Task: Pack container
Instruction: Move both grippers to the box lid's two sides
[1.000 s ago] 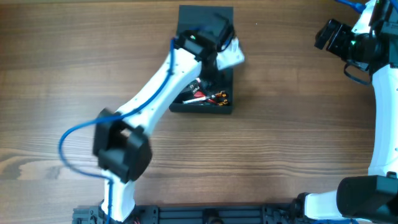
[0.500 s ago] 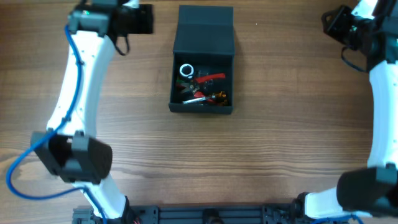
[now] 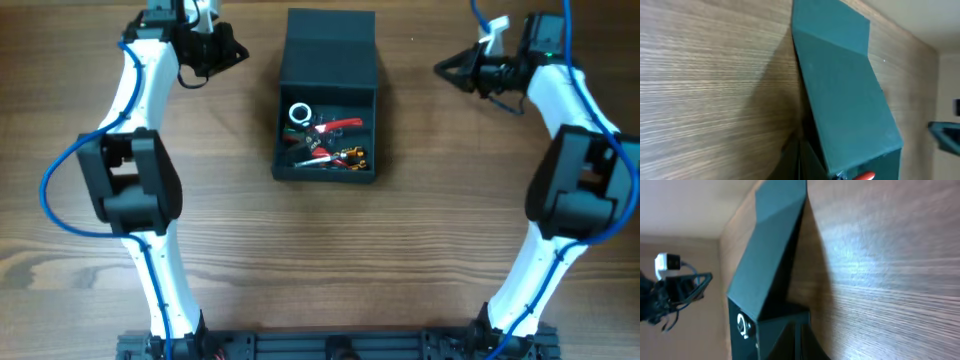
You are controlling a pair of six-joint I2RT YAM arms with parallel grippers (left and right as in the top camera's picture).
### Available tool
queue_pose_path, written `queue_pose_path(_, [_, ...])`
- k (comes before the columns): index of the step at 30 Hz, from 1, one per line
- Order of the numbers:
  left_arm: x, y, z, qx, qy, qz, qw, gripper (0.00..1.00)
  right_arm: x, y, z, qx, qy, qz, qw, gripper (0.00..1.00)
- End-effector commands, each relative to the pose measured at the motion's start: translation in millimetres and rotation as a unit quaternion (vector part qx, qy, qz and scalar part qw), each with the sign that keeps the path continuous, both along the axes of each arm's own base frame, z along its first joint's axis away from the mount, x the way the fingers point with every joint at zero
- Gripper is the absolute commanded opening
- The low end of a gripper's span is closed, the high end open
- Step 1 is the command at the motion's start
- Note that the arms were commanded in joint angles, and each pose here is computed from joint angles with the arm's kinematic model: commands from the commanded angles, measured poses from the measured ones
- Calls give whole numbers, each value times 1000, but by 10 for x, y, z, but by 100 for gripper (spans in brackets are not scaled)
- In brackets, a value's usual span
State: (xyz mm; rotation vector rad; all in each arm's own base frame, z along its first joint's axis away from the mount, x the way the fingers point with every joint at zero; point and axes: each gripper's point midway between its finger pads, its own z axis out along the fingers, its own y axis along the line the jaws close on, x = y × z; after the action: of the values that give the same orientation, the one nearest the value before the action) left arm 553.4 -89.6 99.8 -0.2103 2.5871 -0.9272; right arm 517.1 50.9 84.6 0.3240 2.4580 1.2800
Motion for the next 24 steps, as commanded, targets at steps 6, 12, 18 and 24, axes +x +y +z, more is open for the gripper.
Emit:
queue_pose_path(6, [-20, -167, -719, -60, 99, 34, 993, 4, -99, 565, -448, 13, 11, 74, 997, 4])
queue_pose_path(12, [30, -429, -862, -62, 86, 15, 994, 4, -39, 884, -595, -39, -18, 97, 994, 4])
queue_pose_path(18, [104, -686, -739, -84, 53, -12, 995, 4, 32, 1151, -776, -42, -29, 102, 993, 4])
queue_pose_path(24, [206, -801, -513, -129, 4, -45, 991, 4, 212, 1263, -565, -10, -112, 121, 986, 4])
